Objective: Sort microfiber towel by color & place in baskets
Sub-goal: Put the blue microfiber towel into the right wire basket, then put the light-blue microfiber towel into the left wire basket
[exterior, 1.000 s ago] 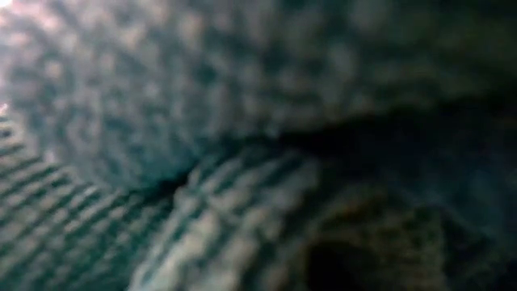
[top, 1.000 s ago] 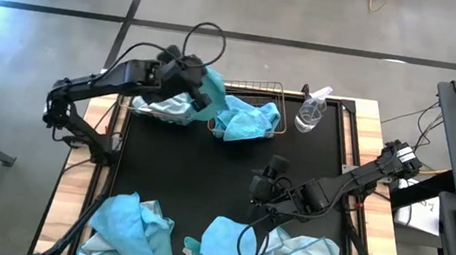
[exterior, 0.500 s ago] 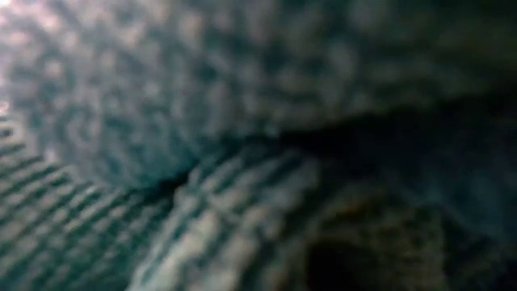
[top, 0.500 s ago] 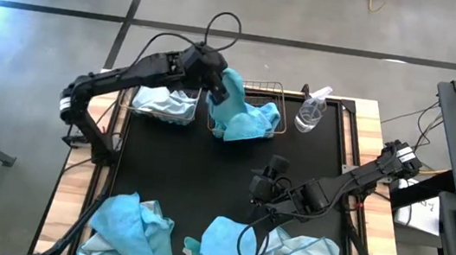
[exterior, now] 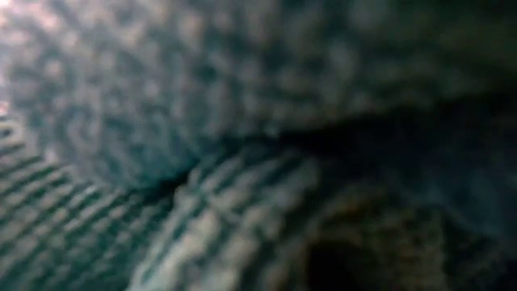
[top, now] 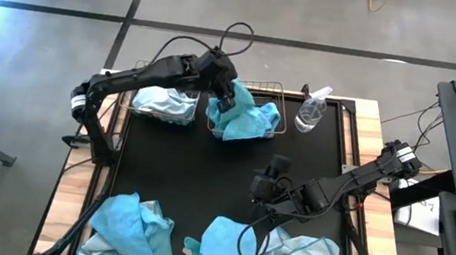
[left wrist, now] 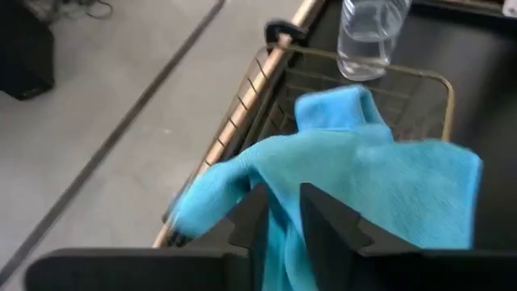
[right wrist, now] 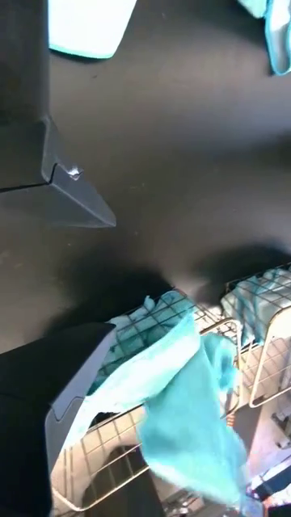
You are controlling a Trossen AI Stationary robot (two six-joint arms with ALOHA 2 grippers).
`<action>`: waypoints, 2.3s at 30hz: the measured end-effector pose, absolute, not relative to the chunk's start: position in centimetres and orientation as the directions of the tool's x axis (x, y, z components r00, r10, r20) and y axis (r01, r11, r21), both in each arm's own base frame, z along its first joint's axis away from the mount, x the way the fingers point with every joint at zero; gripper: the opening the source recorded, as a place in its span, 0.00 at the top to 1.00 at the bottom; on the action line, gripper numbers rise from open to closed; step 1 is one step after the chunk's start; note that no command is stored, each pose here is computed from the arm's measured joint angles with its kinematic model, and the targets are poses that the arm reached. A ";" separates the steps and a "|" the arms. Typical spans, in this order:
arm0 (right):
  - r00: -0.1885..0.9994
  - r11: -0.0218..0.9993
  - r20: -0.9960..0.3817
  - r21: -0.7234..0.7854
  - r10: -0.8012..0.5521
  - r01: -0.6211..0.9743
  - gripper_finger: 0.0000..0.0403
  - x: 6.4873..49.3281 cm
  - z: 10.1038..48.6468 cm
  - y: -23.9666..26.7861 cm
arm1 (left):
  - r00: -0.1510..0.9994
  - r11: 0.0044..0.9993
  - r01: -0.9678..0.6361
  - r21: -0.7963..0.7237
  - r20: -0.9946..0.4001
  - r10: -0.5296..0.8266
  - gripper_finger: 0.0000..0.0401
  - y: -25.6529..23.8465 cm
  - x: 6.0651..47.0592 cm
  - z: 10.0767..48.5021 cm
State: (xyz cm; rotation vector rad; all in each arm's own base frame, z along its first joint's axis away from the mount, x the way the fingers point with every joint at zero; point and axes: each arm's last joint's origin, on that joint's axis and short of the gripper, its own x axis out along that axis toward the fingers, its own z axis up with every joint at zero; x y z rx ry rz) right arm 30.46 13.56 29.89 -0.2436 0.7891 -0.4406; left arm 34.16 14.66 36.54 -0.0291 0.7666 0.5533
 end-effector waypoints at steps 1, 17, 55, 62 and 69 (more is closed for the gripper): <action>0.615 0.881 -0.632 -0.373 -0.471 0.292 0.50 30.4 29.8 13.5 | 0.581 0.862 -0.479 0.165 -0.677 0.452 0.83 14.6 34.0 36.5; 0.460 0.923 -0.821 -0.195 -0.339 0.331 0.50 28.9 28.2 13.5 | 0.513 0.951 -0.305 -0.041 -0.849 0.128 0.63 7.7 33.0 36.0; 0.062 0.716 -0.900 0.383 0.431 0.584 0.50 23.6 17.2 18.4 | 0.595 0.996 -0.074 0.044 -0.800 0.079 0.63 -7.9 33.3 36.3; 0.043 0.719 -0.907 0.360 0.419 0.595 0.50 23.2 16.5 18.1 | 0.594 0.996 -0.074 0.044 -0.800 0.079 0.63 -7.9 33.3 36.3; -0.033 0.730 -0.912 0.306 0.410 0.611 0.50 23.1 14.5 18.3 | 0.594 0.996 -0.074 0.044 -0.801 0.079 0.63 -7.9 33.3 36.3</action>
